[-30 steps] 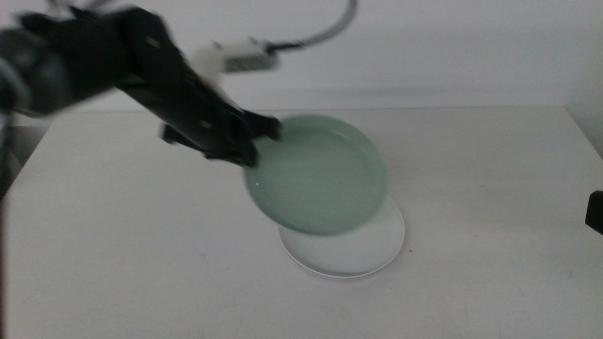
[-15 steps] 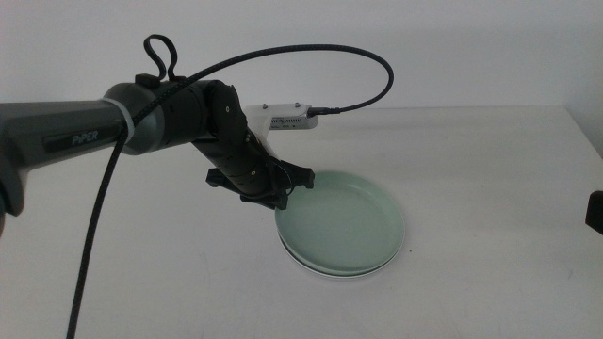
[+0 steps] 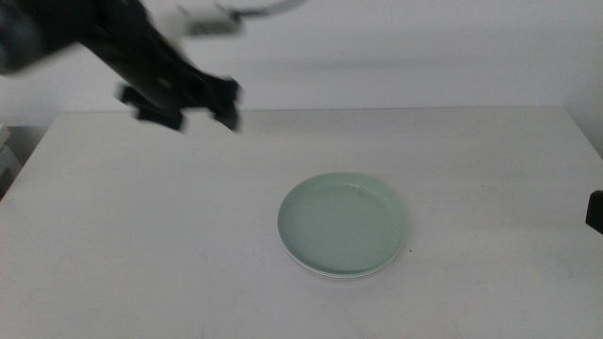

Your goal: Stack the three bowls on top of each other.

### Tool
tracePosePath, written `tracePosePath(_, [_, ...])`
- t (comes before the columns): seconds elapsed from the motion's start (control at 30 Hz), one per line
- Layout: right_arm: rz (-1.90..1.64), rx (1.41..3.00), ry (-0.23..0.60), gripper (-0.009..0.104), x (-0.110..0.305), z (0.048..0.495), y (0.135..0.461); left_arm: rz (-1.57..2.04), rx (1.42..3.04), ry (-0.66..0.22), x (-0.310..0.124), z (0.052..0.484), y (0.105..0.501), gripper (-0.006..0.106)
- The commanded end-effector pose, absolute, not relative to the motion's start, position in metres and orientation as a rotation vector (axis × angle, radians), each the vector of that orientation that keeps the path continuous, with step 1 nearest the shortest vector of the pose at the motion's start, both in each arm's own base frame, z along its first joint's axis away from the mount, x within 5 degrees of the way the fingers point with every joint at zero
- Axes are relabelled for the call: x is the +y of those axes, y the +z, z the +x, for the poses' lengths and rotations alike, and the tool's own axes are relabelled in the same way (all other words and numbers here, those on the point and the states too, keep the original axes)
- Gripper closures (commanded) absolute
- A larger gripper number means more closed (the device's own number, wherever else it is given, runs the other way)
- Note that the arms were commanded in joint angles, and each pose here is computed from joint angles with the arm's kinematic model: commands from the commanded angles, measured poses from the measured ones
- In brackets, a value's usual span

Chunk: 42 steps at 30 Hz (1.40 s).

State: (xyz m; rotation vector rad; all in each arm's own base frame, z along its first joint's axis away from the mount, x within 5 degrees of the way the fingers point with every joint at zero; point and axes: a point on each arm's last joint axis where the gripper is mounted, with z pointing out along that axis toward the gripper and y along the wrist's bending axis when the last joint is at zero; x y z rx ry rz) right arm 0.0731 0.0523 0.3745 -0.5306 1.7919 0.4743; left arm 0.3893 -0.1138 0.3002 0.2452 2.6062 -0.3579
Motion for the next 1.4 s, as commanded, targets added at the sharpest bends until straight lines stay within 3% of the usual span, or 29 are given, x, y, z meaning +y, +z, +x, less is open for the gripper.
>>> tracePosePath(0.0, [-0.49, 1.718, 0.47, 0.041, 0.051, 0.075, 0.387, 0.2, 2.501, -0.335, -0.093, 0.375, 0.353, -0.004])
tracePosePath(0.27, [-0.49, 1.718, 0.47, 0.041, 0.051, 0.075, 0.387, 0.065, 2.407, -0.24, -0.041, 0.357, 0.394, -0.004])
tracePosePath(0.77, [-0.477, 1.692, 0.459, 0.041, 0.05, 0.077, 0.389, 0.036, 2.324, -0.24, -0.034, 0.308, 0.414, -0.004])
tracePosePath(0.9, [-0.418, 1.674, 0.467, 0.041, 0.05, 0.081, 0.392, 0.023, 2.236, -0.237, -0.031, 0.282, 0.416, -0.004])
tracePosePath(1.03, [-0.302, 1.755, 0.497, 0.041, 0.053, 0.105, 0.389, 0.012, 2.139, -0.233, -0.028, 0.253, 0.419, -0.004])
tracePosePath(1.37, [-0.237, 1.792, 0.359, 0.041, 0.06, 0.163, 0.417, 0.077, 1.975, -0.166, -0.022, 0.198, 0.435, -0.004])
